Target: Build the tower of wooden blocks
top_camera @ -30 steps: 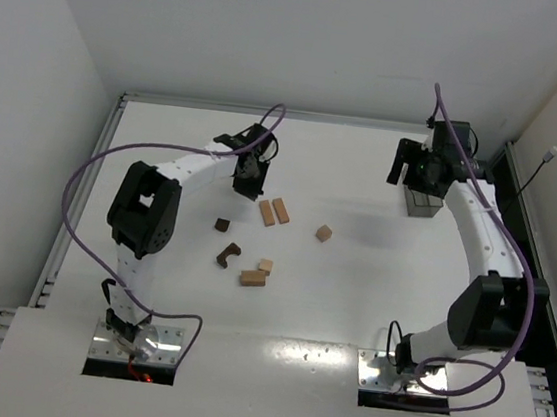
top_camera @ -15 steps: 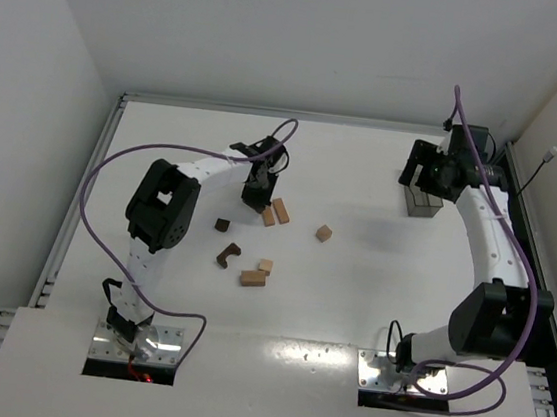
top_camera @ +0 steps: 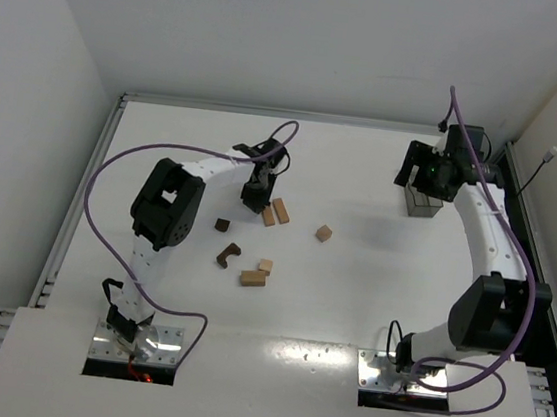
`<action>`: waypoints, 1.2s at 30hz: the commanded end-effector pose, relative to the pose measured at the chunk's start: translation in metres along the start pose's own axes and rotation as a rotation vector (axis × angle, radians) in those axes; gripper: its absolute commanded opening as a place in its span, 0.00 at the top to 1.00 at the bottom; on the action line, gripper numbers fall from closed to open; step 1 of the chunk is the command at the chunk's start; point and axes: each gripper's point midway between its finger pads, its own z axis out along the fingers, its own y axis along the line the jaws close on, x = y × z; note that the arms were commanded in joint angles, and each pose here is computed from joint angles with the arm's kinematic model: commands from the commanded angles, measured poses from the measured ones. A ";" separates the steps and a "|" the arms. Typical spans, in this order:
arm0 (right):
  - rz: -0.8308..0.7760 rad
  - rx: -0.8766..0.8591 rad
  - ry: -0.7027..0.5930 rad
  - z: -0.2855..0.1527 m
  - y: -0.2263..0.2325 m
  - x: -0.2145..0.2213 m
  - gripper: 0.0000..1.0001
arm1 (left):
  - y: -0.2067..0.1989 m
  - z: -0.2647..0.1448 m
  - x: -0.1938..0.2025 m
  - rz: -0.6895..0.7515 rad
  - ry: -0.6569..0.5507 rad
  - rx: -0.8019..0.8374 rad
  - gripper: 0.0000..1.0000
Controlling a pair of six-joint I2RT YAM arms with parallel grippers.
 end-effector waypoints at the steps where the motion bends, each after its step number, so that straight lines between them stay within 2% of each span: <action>1: 0.004 -0.015 -0.044 0.002 0.003 -0.015 0.23 | -0.001 0.005 -0.011 -0.004 -0.014 0.000 0.89; 2: 0.004 -0.015 -0.044 0.002 0.003 -0.015 0.23 | 0.000 0.005 -0.009 -0.003 -0.006 -0.003 0.82; 7: 0.003 -0.024 -0.042 0.003 0.004 -0.017 0.23 | 0.003 0.009 -0.007 -0.002 0.006 0.000 0.75; 22: 0.004 -0.049 -0.026 0.010 0.009 -0.018 0.23 | 0.015 0.015 -0.023 -0.010 -0.009 -0.015 0.75; 29: 0.004 -0.049 -0.026 0.013 0.009 -0.018 0.23 | 0.009 0.015 -0.026 -0.002 -0.009 0.015 0.69; 36: 0.004 -0.049 -0.026 0.013 0.009 -0.018 0.23 | 0.007 0.018 -0.023 -0.001 0.002 0.021 0.69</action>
